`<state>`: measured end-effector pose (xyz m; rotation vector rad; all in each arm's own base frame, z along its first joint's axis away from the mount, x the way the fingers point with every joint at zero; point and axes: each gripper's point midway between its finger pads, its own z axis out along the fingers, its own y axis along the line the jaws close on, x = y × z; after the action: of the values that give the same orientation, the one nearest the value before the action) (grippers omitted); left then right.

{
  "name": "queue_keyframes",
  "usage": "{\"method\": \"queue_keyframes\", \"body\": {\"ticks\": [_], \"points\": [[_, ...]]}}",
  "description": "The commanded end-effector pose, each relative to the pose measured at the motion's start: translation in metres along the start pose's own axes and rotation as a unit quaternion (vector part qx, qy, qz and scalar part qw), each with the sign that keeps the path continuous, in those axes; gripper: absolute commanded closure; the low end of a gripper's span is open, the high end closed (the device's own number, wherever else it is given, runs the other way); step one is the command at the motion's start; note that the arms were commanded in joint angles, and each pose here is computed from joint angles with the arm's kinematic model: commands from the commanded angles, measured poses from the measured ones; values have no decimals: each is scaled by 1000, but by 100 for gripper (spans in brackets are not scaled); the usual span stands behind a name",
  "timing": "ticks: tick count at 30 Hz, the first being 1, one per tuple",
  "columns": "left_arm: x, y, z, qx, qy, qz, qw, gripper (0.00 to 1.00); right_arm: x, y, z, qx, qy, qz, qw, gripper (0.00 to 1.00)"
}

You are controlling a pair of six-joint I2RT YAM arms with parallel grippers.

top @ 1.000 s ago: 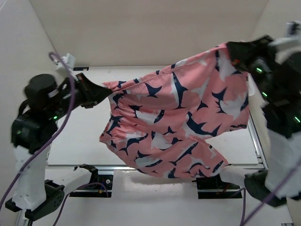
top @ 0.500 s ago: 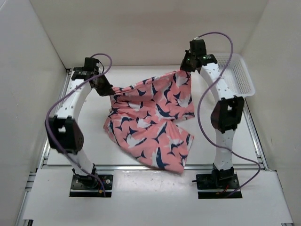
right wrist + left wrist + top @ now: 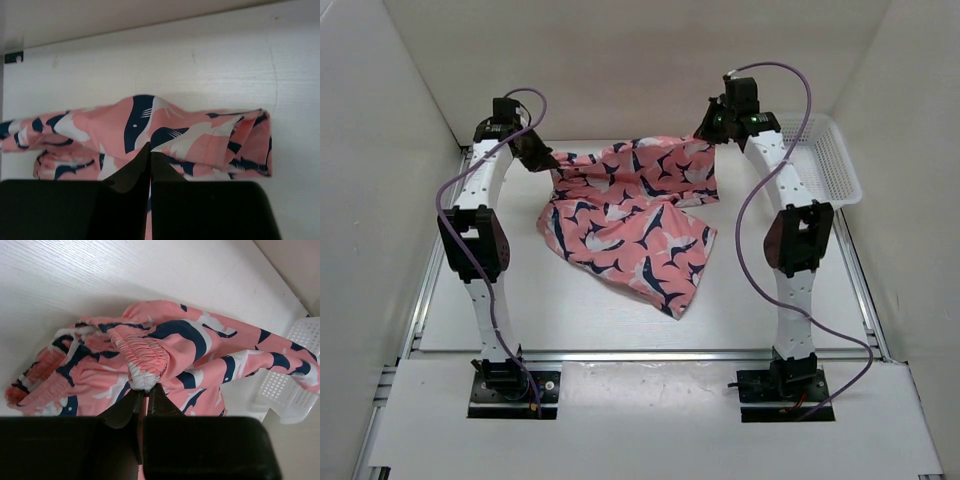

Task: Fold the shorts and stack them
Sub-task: Fold the shorts

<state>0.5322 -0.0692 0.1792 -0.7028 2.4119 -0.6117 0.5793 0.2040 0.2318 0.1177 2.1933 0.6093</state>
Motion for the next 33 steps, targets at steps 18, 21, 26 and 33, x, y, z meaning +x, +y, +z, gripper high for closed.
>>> {"method": "queue_keyframes", "body": {"ticks": [18,21,26,33], "points": [[5,46,-53,15,12,19,1000,90,296,82,-203,-7,160,-208,965,100],[28,72,-64,-5,30,1,1000,90,337,77,-216,4,192,-221,956,100],[62,108,-66,-44,58,-13,997,90,366,63,-227,23,208,-219,953,100],[106,149,-84,-118,83,-32,989,71,400,36,-236,45,256,-221,940,66]]}}
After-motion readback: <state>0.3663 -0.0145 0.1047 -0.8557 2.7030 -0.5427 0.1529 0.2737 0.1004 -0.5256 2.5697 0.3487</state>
